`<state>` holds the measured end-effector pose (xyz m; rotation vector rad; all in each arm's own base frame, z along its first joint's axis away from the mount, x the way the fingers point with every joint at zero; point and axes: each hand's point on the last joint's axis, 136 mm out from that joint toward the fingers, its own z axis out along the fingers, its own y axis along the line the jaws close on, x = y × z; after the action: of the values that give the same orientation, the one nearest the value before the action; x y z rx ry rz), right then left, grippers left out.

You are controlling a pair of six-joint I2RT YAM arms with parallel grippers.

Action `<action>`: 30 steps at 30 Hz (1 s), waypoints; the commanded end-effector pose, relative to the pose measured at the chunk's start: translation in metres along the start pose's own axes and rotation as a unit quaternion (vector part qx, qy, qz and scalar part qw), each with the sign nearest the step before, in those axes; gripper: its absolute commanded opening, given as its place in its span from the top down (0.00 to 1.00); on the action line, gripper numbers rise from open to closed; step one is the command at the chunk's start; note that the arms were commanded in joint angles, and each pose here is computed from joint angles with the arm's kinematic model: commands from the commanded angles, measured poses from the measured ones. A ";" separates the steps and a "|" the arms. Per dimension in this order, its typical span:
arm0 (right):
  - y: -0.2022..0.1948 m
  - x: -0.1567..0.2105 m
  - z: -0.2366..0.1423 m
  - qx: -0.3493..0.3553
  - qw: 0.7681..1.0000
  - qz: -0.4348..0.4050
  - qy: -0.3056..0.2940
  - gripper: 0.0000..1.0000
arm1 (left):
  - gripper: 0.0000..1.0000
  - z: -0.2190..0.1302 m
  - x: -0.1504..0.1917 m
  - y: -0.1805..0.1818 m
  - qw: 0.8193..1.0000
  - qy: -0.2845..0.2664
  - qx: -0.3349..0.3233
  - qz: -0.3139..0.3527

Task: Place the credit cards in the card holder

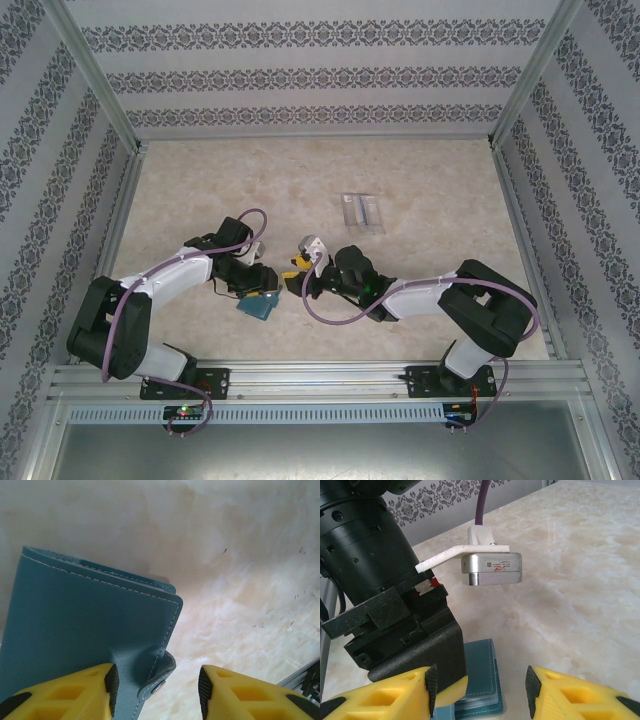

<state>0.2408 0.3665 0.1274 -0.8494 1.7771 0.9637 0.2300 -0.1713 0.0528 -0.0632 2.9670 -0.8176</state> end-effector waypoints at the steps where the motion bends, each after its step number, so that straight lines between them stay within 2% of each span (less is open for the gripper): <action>1: 0.001 -0.010 -0.006 -0.005 1.000 -0.005 -0.014 0.48 | 0.57 -0.003 0.002 -0.002 1.000 0.006 -0.009 0.011; 5: 0.000 -0.010 -0.006 -0.007 1.000 -0.002 -0.013 0.48 | 0.74 -0.001 0.002 -0.005 1.000 0.008 0.001 0.014; 9: 0.001 -0.010 -0.005 -0.010 1.000 -0.002 -0.012 0.48 | 0.76 0.000 0.001 -0.005 1.000 0.007 0.003 0.015; 13: 0.002 -0.009 -0.005 -0.013 1.000 0.000 -0.011 0.48 | 0.70 0.001 0.002 -0.005 1.000 0.013 0.003 0.015; 18: 0.003 -0.008 -0.006 -0.014 1.000 0.000 -0.011 0.48 | 0.70 0.002 0.003 -0.006 1.000 0.015 0.003 0.015; 30: -0.003 -0.002 -0.006 0.001 1.000 0.011 -0.004 0.49 | 0.96 0.001 0.006 -0.013 0.999 0.018 0.022 0.022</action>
<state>0.2396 0.3653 0.1262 -0.8569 1.7809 0.9755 0.2265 -0.1758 0.0510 -0.0409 2.9828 -0.8428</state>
